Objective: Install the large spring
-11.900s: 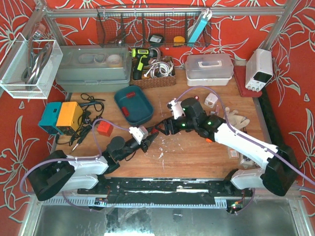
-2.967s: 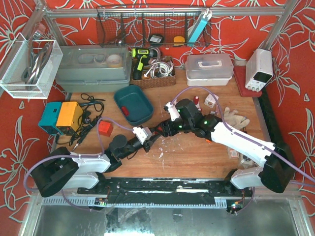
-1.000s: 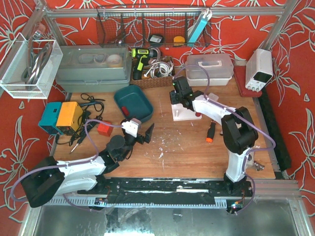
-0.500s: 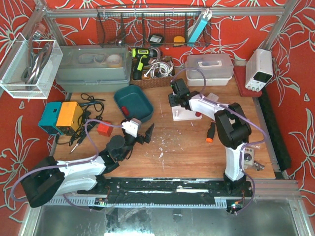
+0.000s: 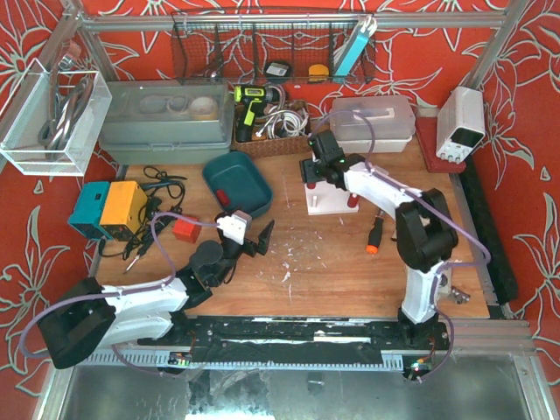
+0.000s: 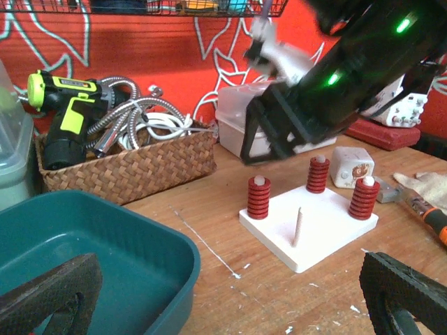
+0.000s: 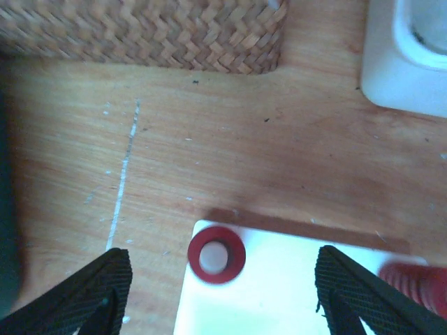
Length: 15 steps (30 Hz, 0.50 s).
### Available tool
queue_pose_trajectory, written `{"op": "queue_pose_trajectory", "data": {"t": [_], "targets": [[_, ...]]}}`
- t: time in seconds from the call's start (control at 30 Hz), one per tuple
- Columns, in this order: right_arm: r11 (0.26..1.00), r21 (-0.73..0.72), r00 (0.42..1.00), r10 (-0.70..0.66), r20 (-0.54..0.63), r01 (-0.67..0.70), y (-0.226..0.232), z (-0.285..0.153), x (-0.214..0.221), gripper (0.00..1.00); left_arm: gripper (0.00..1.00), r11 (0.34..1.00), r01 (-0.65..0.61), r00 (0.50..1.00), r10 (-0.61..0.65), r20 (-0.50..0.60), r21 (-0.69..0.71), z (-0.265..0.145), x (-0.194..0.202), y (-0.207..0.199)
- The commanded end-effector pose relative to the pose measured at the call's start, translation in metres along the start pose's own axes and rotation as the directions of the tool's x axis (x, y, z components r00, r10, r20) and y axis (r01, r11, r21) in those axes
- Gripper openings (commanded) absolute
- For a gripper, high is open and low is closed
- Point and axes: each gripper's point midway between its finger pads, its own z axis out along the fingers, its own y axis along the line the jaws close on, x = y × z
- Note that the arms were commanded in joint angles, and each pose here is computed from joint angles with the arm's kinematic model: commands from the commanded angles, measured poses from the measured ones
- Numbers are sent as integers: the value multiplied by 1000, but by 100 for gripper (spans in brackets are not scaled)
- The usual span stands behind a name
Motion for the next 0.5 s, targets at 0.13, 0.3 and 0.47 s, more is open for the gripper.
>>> {"op": "queue_pose_trajectory", "data": {"t": [0.13, 0.3, 0.47], "targets": [[988, -152, 998, 39, 40, -33, 4, -112, 5, 89, 100, 987, 107, 992, -113, -53, -118, 17, -11, 11], [974, -220, 995, 65, 74, -47, 0, -160, 45, 99, 100, 943, 155, 969, -204, -141, -294, 28, -12, 33], [955, -292, 993, 76, 93, -46, 1, -181, 86, 99, 100, 905, 184, 922, -294, -253, -383, 41, -6, 52]]}}
